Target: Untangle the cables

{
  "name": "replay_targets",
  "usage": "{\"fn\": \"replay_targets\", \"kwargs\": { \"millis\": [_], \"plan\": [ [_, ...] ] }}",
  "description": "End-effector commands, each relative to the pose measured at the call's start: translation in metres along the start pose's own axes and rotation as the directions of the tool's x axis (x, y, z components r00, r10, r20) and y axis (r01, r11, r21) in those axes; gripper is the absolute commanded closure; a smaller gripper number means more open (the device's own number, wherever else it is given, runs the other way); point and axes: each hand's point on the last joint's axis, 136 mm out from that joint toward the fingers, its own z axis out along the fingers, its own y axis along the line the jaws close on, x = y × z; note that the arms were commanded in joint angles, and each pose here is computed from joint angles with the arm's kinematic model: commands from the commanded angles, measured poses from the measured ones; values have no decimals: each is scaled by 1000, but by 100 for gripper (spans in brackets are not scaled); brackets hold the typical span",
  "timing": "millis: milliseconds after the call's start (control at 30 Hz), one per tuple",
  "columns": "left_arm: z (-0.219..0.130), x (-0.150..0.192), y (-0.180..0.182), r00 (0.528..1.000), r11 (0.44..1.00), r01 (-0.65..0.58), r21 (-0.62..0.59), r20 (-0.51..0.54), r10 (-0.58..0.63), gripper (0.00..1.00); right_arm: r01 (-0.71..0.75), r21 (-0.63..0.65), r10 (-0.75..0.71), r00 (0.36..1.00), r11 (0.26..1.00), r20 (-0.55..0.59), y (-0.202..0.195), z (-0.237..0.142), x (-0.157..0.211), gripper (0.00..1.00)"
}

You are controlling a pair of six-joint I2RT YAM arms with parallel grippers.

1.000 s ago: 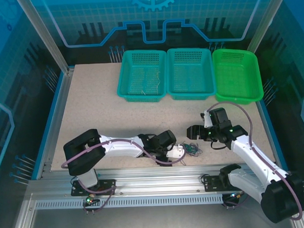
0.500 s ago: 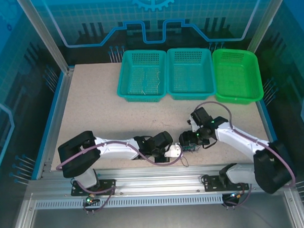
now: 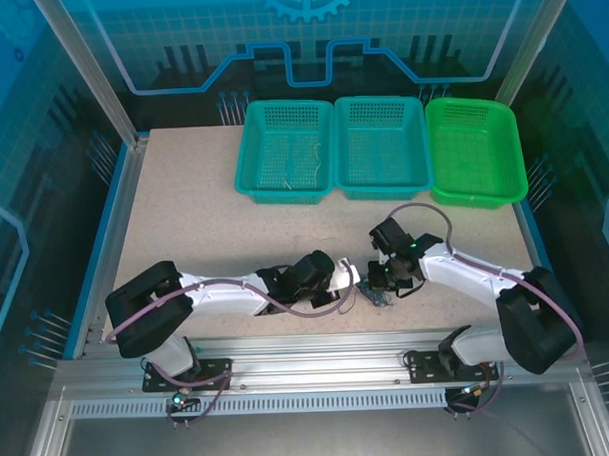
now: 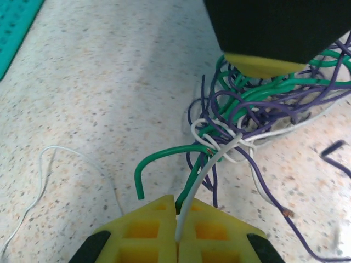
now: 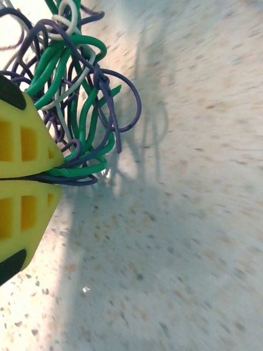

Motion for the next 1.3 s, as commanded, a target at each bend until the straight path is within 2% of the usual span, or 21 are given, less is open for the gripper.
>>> {"fn": "replay_targets", "kwargs": {
  "millis": [0,233,433,500,533,567,633,667,700,800,1033,1267],
  "plan": [
    [-10,6,38,987,979,153,-135,-19,-157,98,-197,118,184,976,973,113,-50,-13,-11,100],
    [-14,17,50,977,963,206,-172,-27,-213,97,-512,112,470,840,851,269,-115,-35,-17,100],
    [-15,13,52,970,958,239,-160,1,-242,100,-597,107,546,782,795,299,-136,-42,-11,100],
    [-17,8,53,968,958,249,-145,20,-249,100,-528,22,499,815,849,295,-119,-42,-22,100],
    [-17,6,52,967,958,253,-136,27,-252,100,-434,-77,437,853,897,284,-97,-43,-33,96],
    [-17,3,50,966,959,257,-121,40,-254,100,-312,-203,359,895,928,265,-67,-46,-41,84],
    [-13,-1,43,966,964,256,-77,57,-252,100,-125,-316,211,943,940,256,-26,-55,-46,57],
    [-10,-2,40,964,963,262,-60,63,-259,100,-59,-286,136,957,956,256,-15,-60,-43,44],
    [-6,-1,39,962,962,268,-56,62,-265,100,-28,-229,89,960,973,264,-14,-61,-43,41],
    [5,6,35,959,957,283,-54,40,-282,100,60,-114,-25,960,992,280,-9,-66,-44,40],
    [8,16,34,956,953,295,-69,13,-294,100,293,-76,-266,930,953,252,42,-58,-53,40],
    [-2,27,32,949,946,314,-77,4,-315,100,342,27,-343,935,939,93,69,-11,-67,35]
  ]
}}
